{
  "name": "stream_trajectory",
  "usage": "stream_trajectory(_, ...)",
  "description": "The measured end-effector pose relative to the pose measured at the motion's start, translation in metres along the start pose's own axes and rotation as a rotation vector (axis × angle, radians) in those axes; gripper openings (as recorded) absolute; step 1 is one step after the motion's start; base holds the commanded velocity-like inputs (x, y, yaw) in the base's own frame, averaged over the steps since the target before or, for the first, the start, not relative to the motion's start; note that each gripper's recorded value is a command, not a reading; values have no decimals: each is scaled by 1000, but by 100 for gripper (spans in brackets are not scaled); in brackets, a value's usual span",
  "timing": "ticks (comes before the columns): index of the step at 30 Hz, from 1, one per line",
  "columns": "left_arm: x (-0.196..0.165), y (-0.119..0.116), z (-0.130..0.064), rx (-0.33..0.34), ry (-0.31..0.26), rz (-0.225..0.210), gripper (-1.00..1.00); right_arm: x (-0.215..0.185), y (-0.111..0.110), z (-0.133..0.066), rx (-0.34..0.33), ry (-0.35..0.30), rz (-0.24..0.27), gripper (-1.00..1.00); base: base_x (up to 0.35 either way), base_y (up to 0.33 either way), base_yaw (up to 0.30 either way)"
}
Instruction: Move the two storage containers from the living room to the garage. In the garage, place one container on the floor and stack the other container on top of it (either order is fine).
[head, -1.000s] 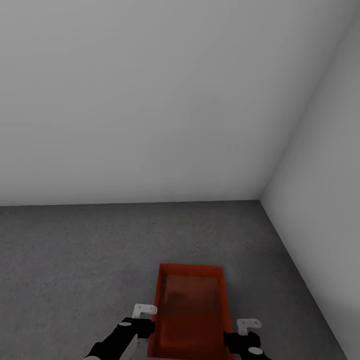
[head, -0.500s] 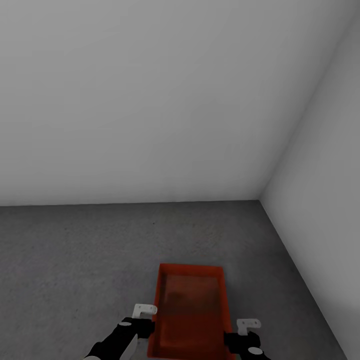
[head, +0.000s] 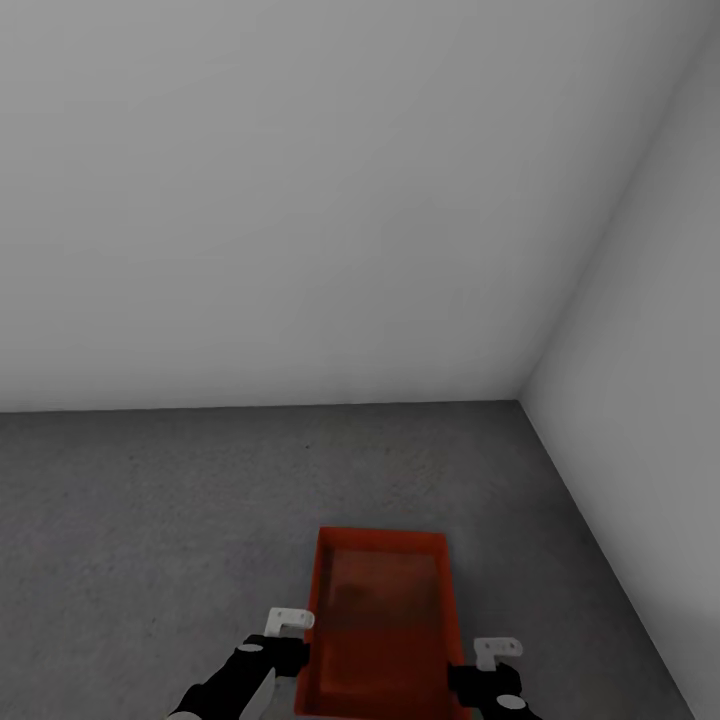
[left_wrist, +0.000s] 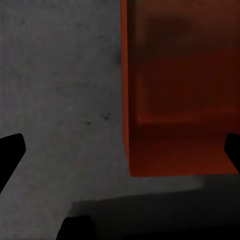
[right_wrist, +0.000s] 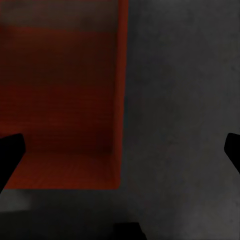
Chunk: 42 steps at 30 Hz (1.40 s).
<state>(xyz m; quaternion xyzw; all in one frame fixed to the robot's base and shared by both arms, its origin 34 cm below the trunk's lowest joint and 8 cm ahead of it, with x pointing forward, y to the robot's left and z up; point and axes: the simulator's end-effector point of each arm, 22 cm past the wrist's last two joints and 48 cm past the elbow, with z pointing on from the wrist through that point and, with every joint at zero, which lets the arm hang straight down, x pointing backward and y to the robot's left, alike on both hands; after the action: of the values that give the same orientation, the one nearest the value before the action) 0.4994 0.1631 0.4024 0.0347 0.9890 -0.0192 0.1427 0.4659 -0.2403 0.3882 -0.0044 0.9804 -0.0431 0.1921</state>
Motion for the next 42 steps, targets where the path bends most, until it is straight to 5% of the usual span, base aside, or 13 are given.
stream_trajectory(29, 1, 0, 0, 0, 3, 0, 100, 0, 0, 0, 0, 0, 0, 100, 0, 0, 0)
stream_trajectory(42, -7, -1, -22, 0, 5, 1, 100, -11, -2, -21, -1, -1, 0, 100, 0, 0, 0)
